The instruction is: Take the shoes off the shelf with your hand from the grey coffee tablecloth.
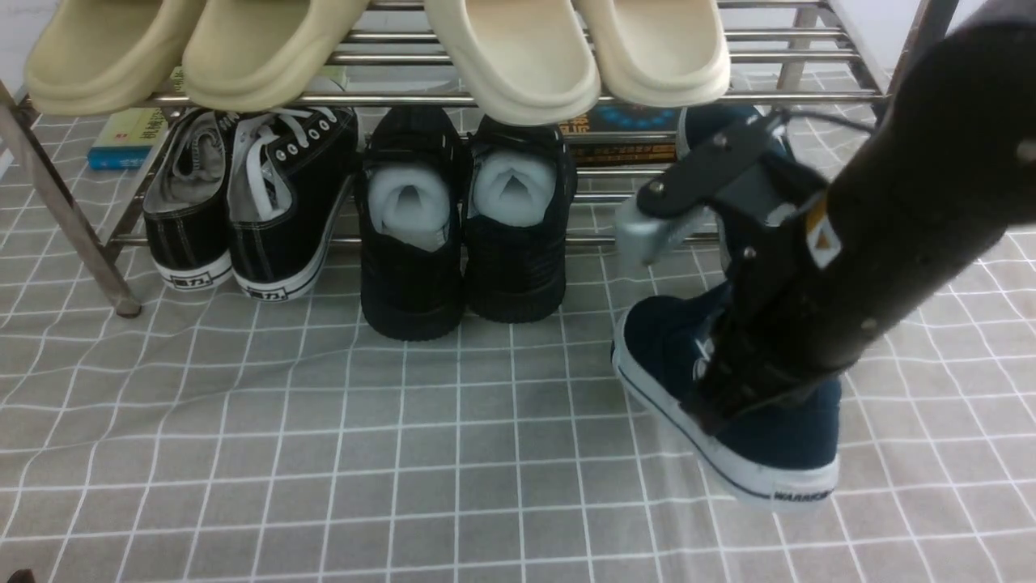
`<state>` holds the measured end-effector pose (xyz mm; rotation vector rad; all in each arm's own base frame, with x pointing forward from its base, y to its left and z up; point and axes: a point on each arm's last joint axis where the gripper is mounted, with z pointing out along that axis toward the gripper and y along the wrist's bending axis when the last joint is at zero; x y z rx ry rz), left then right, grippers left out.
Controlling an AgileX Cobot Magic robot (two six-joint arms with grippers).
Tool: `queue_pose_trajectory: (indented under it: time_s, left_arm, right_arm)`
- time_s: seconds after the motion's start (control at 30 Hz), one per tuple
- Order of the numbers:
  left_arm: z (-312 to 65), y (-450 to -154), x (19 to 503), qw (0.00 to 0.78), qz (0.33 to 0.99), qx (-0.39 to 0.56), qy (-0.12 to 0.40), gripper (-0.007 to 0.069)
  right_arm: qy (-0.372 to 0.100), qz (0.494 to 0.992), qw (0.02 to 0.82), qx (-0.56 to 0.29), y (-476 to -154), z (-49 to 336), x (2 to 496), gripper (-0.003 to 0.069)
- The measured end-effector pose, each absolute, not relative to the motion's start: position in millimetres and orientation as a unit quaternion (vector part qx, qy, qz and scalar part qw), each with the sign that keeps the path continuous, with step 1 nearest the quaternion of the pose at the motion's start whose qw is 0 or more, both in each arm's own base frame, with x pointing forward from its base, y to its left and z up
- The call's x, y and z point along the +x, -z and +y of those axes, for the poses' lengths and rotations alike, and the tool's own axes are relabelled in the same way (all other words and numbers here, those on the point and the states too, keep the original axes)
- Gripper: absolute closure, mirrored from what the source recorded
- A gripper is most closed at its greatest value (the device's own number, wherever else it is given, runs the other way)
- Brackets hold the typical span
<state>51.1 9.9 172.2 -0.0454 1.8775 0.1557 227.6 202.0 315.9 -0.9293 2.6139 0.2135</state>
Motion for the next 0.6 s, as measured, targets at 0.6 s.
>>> queue_pose_trajectory:
  time_s: [0.6]
  left_arm:
    - [10, -172, 51, 0.588, 0.806, -0.02, -0.067, 0.0384]
  right_arm:
    - [-0.101, 0.952, 0.186, -0.221, -274, 224, 252, 0.0582]
